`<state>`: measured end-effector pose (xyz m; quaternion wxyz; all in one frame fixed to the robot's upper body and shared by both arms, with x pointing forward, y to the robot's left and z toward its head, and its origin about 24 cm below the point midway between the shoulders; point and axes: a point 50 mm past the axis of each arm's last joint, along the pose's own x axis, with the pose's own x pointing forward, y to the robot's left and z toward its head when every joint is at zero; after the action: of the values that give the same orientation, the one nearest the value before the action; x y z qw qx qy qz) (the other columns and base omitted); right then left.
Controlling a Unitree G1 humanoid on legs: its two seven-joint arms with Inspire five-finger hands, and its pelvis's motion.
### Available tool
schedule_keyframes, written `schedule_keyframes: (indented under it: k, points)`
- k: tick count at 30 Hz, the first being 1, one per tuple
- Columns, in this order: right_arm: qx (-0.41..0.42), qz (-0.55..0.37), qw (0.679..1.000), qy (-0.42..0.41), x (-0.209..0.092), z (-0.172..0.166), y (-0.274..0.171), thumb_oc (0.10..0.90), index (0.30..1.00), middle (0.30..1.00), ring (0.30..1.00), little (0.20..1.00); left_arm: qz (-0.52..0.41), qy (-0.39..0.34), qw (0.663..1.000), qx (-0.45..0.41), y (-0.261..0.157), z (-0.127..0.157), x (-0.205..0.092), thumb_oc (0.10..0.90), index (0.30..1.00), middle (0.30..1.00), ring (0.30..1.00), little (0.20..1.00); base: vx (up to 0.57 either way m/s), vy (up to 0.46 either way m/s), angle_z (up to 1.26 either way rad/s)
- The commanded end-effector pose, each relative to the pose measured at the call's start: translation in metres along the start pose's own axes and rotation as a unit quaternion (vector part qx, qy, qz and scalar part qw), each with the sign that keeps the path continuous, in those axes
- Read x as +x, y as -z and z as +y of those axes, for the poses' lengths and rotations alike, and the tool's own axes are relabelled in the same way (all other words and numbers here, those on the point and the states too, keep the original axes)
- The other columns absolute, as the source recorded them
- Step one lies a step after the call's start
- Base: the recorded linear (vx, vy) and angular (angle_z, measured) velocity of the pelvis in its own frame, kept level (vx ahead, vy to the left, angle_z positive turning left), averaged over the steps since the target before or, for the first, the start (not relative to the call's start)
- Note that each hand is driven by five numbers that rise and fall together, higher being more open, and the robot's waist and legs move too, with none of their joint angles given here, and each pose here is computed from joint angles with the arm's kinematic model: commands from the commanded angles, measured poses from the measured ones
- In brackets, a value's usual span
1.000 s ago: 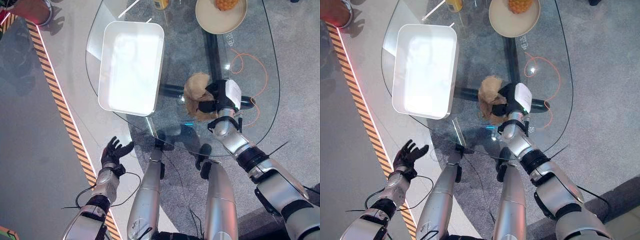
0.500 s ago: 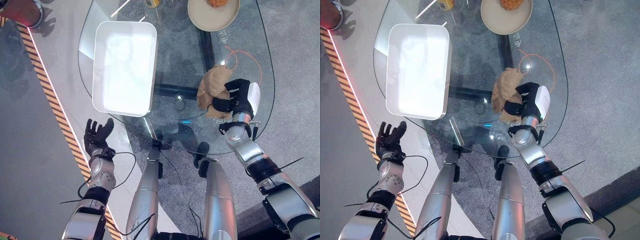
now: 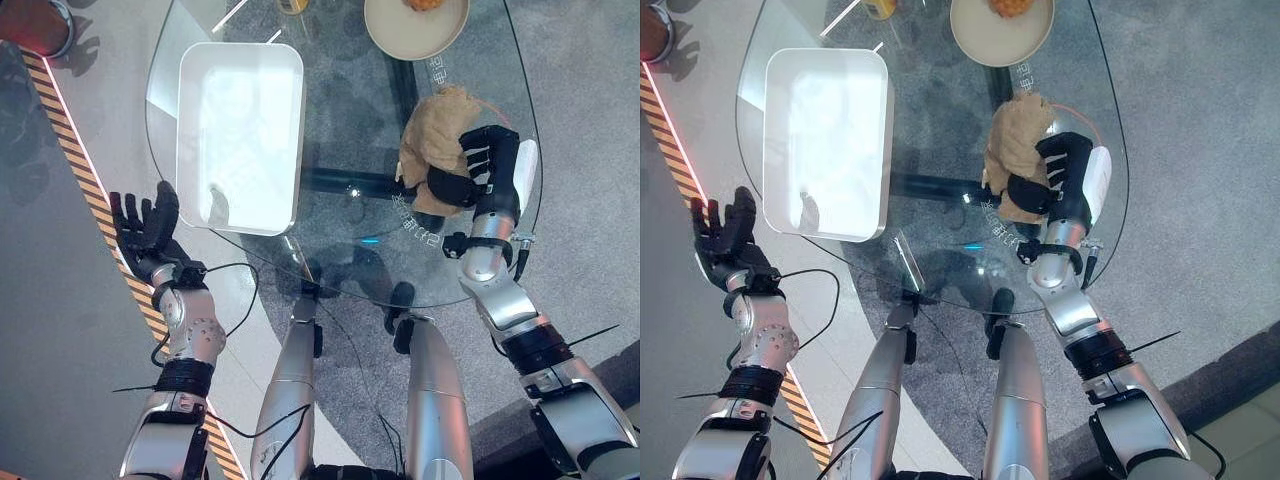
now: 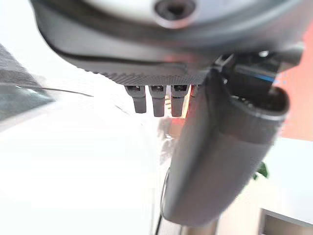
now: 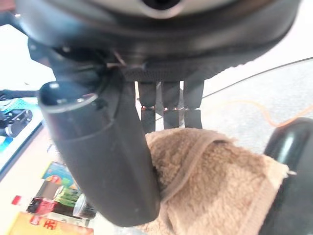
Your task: Wipe the table with a cloth and put it in the basket.
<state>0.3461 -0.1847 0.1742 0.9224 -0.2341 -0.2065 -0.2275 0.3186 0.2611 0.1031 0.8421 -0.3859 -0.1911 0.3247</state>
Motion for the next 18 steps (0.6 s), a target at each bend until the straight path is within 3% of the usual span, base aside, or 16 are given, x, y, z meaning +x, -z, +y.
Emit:
schedule_keyframes:
  k: [1, 8, 18]
  points:
    - [0.089, -0.155, 0.982, 0.061, 0.008, -0.022, -0.064, 0.100, 0.300, 0.300, 0.300, 0.200, -0.151, 0.013, 0.988, -0.009, -0.051, -0.009, 0.007, 0.800, 0.900, 0.900, 0.900, 0.900, 0.00, 0.000, 0.00]
    - [0.106, -0.176, 0.977, 0.056, 0.007, -0.024, -0.074, 0.100, 0.300, 0.300, 0.300, 0.200, -0.187, 0.100, 0.977, 0.018, -0.063, -0.040, -0.001, 0.800, 0.900, 0.900, 0.900, 0.900, 0.00, 0.000, 0.00]
    - [0.135, -0.243, 0.960, 0.023, -0.002, -0.023, -0.100, 0.100, 0.300, 0.300, 0.300, 0.200, -0.143, 0.304, 0.942, 0.006, -0.059, -0.091, -0.022, 0.800, 0.900, 0.900, 0.900, 0.900, 0.00, 0.000, 0.00]
